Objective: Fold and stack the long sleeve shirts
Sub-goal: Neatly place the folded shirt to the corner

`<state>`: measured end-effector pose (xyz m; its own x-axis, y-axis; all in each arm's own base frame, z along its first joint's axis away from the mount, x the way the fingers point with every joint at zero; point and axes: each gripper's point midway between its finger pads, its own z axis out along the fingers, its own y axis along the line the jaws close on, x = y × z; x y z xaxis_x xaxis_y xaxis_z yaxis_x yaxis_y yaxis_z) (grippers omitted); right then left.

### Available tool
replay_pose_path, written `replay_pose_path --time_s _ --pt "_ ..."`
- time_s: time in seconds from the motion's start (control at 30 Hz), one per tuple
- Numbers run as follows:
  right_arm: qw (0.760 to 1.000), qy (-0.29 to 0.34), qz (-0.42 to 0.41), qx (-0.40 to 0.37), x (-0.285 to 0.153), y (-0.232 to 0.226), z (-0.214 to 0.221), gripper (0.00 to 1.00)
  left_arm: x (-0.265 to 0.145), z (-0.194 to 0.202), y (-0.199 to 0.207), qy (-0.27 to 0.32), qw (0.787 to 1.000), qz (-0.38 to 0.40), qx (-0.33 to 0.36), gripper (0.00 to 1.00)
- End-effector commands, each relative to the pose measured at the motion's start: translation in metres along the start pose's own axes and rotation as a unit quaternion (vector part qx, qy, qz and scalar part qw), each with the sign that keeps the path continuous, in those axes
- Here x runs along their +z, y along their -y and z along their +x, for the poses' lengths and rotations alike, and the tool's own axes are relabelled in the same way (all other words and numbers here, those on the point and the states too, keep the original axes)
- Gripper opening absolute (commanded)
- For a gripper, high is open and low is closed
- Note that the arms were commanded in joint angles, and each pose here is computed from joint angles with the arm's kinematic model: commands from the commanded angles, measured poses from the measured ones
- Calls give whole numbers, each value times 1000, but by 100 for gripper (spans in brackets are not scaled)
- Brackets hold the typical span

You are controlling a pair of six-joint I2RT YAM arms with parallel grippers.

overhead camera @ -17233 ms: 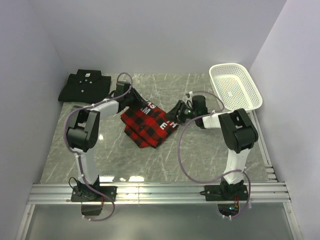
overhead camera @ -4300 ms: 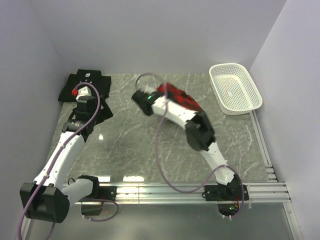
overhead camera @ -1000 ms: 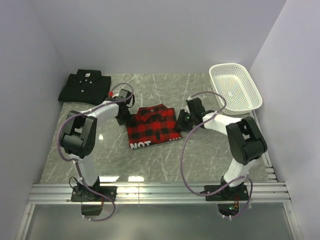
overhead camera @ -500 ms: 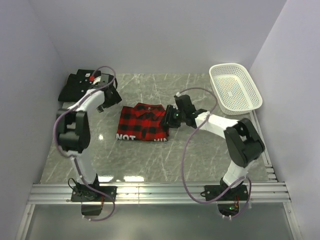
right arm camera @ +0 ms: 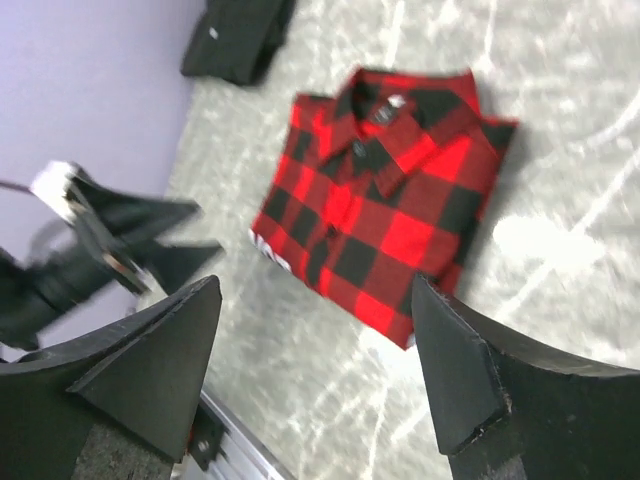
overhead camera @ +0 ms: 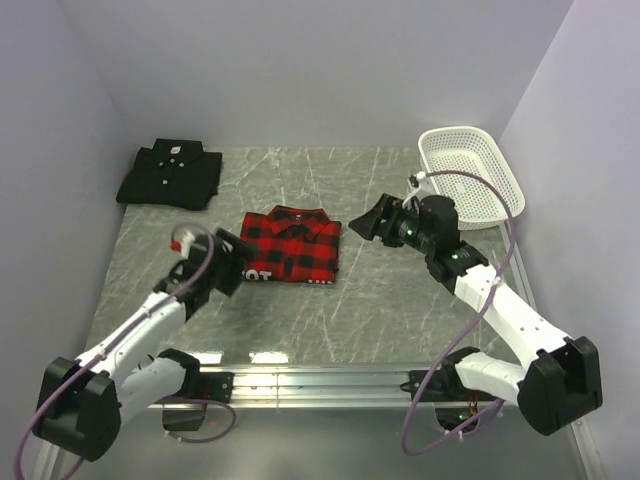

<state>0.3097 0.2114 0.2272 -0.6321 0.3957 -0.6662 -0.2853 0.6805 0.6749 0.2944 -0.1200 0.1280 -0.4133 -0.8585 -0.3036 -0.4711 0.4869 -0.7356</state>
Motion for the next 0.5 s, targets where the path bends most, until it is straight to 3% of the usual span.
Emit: replay_pose_path --time_s 0.0,0.17,0.47 --pt "1000 -8 2 -10 -9 11 11 85 -3 28 7 -4 992 46 -115 99" --pt "1000 -18 -1 0 -13 21 23 85 -5 59 12 1 985 76 -158 99" --pt "999 -24 -14 18 -16 28 32 84 39 107 5 -24 984 43 -173 99"
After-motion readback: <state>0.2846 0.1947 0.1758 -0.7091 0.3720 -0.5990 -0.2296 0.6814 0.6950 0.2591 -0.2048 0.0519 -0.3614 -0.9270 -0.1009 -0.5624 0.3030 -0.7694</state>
